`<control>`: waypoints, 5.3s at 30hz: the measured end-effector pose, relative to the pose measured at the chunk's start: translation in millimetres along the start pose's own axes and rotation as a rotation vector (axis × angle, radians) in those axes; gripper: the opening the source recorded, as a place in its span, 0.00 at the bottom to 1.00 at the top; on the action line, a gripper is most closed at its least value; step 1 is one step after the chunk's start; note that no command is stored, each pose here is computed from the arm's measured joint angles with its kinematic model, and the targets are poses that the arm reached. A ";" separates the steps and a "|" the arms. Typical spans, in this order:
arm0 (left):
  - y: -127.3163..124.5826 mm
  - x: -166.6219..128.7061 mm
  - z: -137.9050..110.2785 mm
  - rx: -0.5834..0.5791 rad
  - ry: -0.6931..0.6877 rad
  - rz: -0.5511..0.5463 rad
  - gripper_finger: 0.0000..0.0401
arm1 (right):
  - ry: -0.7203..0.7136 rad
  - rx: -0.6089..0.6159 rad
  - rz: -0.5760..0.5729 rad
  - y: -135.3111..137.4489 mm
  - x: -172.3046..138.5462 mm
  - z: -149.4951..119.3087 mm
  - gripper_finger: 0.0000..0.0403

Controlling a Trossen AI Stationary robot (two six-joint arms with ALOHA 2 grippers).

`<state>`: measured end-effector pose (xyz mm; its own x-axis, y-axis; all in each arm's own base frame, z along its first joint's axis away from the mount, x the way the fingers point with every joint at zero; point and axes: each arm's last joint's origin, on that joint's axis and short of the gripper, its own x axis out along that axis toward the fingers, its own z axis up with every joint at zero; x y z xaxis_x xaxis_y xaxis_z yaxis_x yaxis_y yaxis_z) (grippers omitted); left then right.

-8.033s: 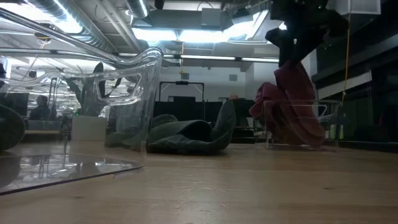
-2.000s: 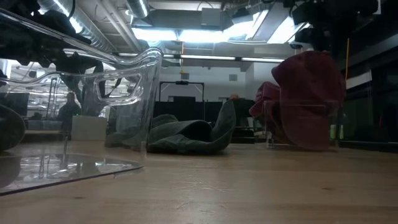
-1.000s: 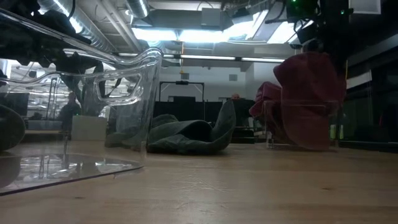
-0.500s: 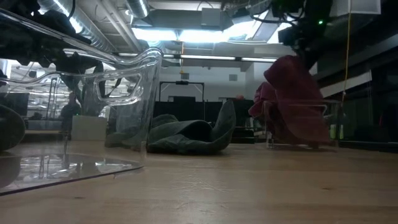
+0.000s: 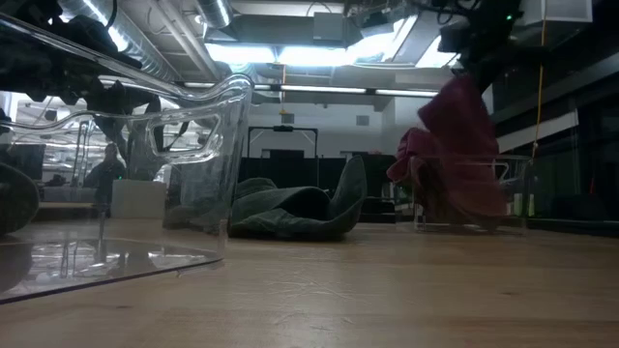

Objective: Pick & Place hat
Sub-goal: Put the red cap into the top transparent bin, then put the top right black cap into the bottom transparent bin

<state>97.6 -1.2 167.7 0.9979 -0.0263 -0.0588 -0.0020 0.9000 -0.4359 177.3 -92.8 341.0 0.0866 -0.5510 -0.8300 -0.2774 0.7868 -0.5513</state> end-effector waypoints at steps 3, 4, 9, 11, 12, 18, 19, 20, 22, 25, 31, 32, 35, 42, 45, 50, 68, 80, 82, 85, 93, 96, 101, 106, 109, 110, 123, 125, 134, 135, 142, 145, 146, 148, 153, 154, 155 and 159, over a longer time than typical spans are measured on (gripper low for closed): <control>0.0 0.0 0.0 0.000 0.000 0.000 0.52 | 0.008 -0.070 -0.042 -0.4 -5.2 -4.8 0.01; 0.0 0.0 0.0 0.000 0.000 0.000 0.52 | 0.010 -0.093 -0.055 -0.9 -6.0 -5.4 0.01; 0.0 0.0 0.0 0.000 0.000 0.000 0.52 | 0.004 -0.296 -0.069 -1.7 -6.9 -4.3 0.01; 0.0 0.0 0.0 0.000 0.000 0.000 0.52 | -0.007 -0.378 -0.065 -0.5 -7.6 -2.7 0.01; 0.0 0.0 0.0 0.000 0.000 0.000 0.52 | -0.024 -0.407 -0.055 0.4 -7.7 -1.5 0.01; 0.0 0.0 0.0 0.000 0.000 0.000 0.52 | -0.128 -0.441 -0.039 10.7 3.6 12.6 0.01; 0.0 0.0 0.0 0.000 0.000 0.000 0.52 | -0.133 -0.427 -0.049 11.2 5.9 14.6 0.01; 0.0 0.0 0.0 0.000 0.000 0.000 0.52 | -0.139 -0.410 -0.057 11.4 7.1 16.1 0.01; 0.0 0.0 0.0 0.000 0.000 0.000 0.52 | -0.147 -0.384 -0.071 10.6 8.0 17.7 0.02; 0.0 0.0 0.0 0.000 0.000 0.000 0.52 | -0.116 -0.360 -0.093 10.1 8.7 17.3 0.04; 0.0 0.0 0.0 0.000 0.000 0.000 0.52 | -0.144 -0.297 -0.071 10.7 8.7 17.9 0.02; 0.0 0.0 0.0 0.000 0.000 0.000 0.52 | -0.170 -0.267 -0.050 11.3 8.6 18.5 0.02; 0.0 0.0 0.0 0.000 0.000 0.000 0.52 | -0.223 -0.175 -0.002 12.6 8.4 19.9 0.05; 0.0 0.0 0.0 0.000 0.000 0.000 0.52 | -0.265 -0.112 0.035 13.7 6.9 19.9 0.27; 0.0 0.0 0.0 0.000 0.000 0.000 0.52 | -0.232 -0.095 -0.012 11.9 6.2 18.7 0.38; 0.0 0.0 0.0 0.000 0.000 0.000 0.52 | -0.149 -0.020 -0.127 5.2 -6.0 9.5 0.51; 0.0 0.0 0.0 0.000 0.000 0.000 0.52 | -0.327 0.764 0.399 15.8 -52.9 -11.6 0.07; 0.0 0.0 0.0 0.000 0.000 0.000 0.52 | -0.417 0.745 0.335 26.7 -1.8 22.0 0.02; 0.0 0.0 0.0 0.000 0.000 0.000 0.52 | -0.405 0.736 0.318 28.0 8.8 27.4 0.02; 0.0 0.0 0.0 0.000 0.000 0.000 0.52 | -0.412 0.709 0.302 31.5 26.3 36.4 0.01; 0.0 0.0 0.0 0.000 0.000 0.000 0.52 | -0.406 0.668 0.296 43.7 61.1 50.8 0.02; 0.0 0.0 0.1 0.000 -0.001 0.000 0.52 | -0.389 0.647 0.300 48.5 70.4 51.0 0.02; 0.0 0.0 0.1 0.000 -0.001 0.000 0.52 | -0.380 0.602 0.297 54.9 81.5 52.2 0.02; 0.0 0.0 0.1 0.000 -0.001 0.000 0.52 | -0.384 0.644 0.300 45.5 68.2 51.5 0.02; 0.0 0.0 0.1 0.000 -0.001 0.000 0.52 | -0.416 0.680 0.314 31.9 47.6 50.3 0.02; 0.0 0.0 0.1 0.000 -0.001 0.000 0.52 | -0.429 0.678 0.333 27.9 40.4 49.8 0.02; 0.0 0.0 0.1 0.000 -0.002 -0.001 0.52 | -0.693 0.611 0.436 19.4 -36.5 17.1 0.02; -0.1 0.0 0.1 0.000 -0.002 -0.002 0.52 | -0.719 0.616 0.438 27.0 -41.8 8.0 0.02; -0.1 0.0 0.1 0.000 -0.002 -0.001 0.52 | -0.856 0.650 0.427 64.9 -45.4 -30.8 0.02; -0.1 0.0 0.1 0.000 -0.002 -0.001 0.52 | -0.879 0.660 0.427 69.6 -43.9 -34.2 0.02; -0.1 0.0 0.1 0.000 -0.002 -0.001 0.52 | -1.095 0.787 0.485 101.4 -26.4 -48.7 0.02; 0.0 0.0 0.2 0.000 -0.002 -0.001 0.52 | -1.187 0.806 0.558 113.8 -17.4 -50.9 0.02; -0.1 0.0 0.1 0.000 -0.002 -0.001 0.52 | -1.213 0.803 0.585 117.7 -14.7 -51.6 0.02; -0.1 0.0 0.1 0.000 -0.002 -0.001 0.52 | -1.246 0.790 0.652 125.8 -9.4 -52.7 0.02; -0.1 0.0 0.1 0.000 -0.002 -0.001 0.52 | -1.276 0.704 0.788 139.2 -4.5 -49.0 0.02; -0.1 0.0 0.1 0.000 -0.002 -0.001 0.52 | -1.272 0.687 0.798 140.4 -4.6 -47.2 0.02; -0.1 0.0 0.1 0.000 -0.002 -0.001 0.52 | -1.264 0.675 0.800 141.4 -4.3 -44.9 0.02; -0.1 0.0 0.1 0.000 -0.002 -0.001 0.52 | -1.211 0.649 0.779 144.4 -1.6 -33.2 0.02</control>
<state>97.7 -1.2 167.9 0.9981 -0.0264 -0.0562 -0.0007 0.9000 -0.4359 105.4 12.5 265.5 0.8946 0.3185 -0.3134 -0.2039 0.9150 0.3481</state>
